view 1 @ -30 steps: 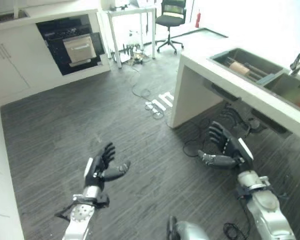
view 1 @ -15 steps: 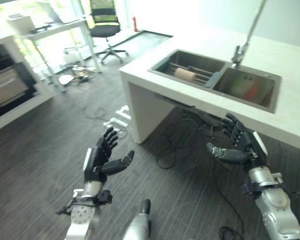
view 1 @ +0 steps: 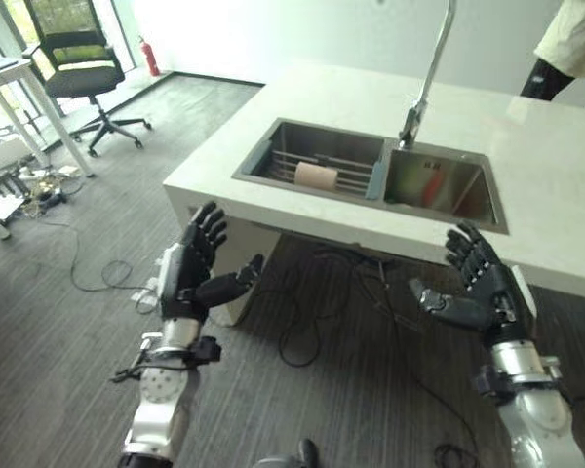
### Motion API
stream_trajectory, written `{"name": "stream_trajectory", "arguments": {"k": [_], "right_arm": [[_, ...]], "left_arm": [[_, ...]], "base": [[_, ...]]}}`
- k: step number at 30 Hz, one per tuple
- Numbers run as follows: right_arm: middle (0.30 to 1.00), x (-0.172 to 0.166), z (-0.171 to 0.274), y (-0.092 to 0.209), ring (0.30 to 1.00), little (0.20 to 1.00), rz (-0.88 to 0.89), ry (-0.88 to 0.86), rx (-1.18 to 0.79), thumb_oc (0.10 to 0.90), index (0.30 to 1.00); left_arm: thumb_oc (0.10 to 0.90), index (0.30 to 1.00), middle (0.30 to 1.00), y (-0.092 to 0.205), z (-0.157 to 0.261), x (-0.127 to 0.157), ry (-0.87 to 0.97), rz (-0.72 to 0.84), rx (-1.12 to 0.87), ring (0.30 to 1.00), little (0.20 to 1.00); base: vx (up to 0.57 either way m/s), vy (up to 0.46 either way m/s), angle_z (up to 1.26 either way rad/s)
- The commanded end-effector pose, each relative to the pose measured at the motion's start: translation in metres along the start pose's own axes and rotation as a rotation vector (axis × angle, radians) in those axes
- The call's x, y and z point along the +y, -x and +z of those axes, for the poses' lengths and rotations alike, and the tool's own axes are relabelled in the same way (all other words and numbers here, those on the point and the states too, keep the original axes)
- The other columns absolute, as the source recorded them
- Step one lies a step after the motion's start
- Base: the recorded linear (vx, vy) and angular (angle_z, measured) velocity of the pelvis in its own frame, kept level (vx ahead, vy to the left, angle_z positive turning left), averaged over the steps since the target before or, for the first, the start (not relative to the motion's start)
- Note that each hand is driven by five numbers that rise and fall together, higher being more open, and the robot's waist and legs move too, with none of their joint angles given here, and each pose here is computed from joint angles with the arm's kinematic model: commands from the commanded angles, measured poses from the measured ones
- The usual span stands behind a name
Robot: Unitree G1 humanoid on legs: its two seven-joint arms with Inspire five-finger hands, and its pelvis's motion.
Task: Place the dishes in the dishwasher.
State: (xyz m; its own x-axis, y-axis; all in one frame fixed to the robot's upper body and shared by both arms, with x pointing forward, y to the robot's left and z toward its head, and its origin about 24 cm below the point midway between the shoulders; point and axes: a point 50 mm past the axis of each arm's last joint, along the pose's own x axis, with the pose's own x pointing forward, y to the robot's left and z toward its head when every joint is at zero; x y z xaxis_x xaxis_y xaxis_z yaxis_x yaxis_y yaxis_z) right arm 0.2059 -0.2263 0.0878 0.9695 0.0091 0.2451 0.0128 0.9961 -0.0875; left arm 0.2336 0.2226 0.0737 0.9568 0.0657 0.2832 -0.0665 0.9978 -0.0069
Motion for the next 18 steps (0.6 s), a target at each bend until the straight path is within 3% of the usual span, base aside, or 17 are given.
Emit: {"name": "stream_trajectory", "arguments": {"k": [1, 7, 12, 18], "right_arm": [[0.900, -0.007, 0.039, -0.016, 0.900, 0.900, 0.024, 0.021, -0.249, 0.800, 0.900], [0.900, -0.014, 0.041, -0.010, 0.900, 0.900, 0.036, 0.014, -0.249, 0.800, 0.900], [0.900, -0.011, 0.040, -0.012, 0.900, 0.900, 0.062, -0.045, -0.237, 0.800, 0.900], [0.900, -0.002, 0.046, -0.023, 0.900, 0.900, 0.082, -0.012, -0.253, 0.800, 0.900]], "left_arm": [[0.800, 0.900, 0.900, -0.008, 0.053, 0.006, -0.073, -0.026, -0.288, 0.900, 0.900], [0.800, 0.900, 0.900, -0.002, 0.068, 0.010, -0.085, 0.013, -0.393, 0.900, 0.900], [0.800, 0.900, 0.900, -0.002, 0.075, -0.002, -0.168, -0.023, -0.454, 0.900, 0.900], [0.800, 0.900, 0.900, -0.009, 0.071, -0.007, -0.078, -0.015, -0.425, 0.900, 0.900]], "base": [[0.30, -0.044, -1.12], [0.33, -0.202, -0.67], [0.35, -0.245, 0.14], [0.27, -0.173, 0.15]]}}
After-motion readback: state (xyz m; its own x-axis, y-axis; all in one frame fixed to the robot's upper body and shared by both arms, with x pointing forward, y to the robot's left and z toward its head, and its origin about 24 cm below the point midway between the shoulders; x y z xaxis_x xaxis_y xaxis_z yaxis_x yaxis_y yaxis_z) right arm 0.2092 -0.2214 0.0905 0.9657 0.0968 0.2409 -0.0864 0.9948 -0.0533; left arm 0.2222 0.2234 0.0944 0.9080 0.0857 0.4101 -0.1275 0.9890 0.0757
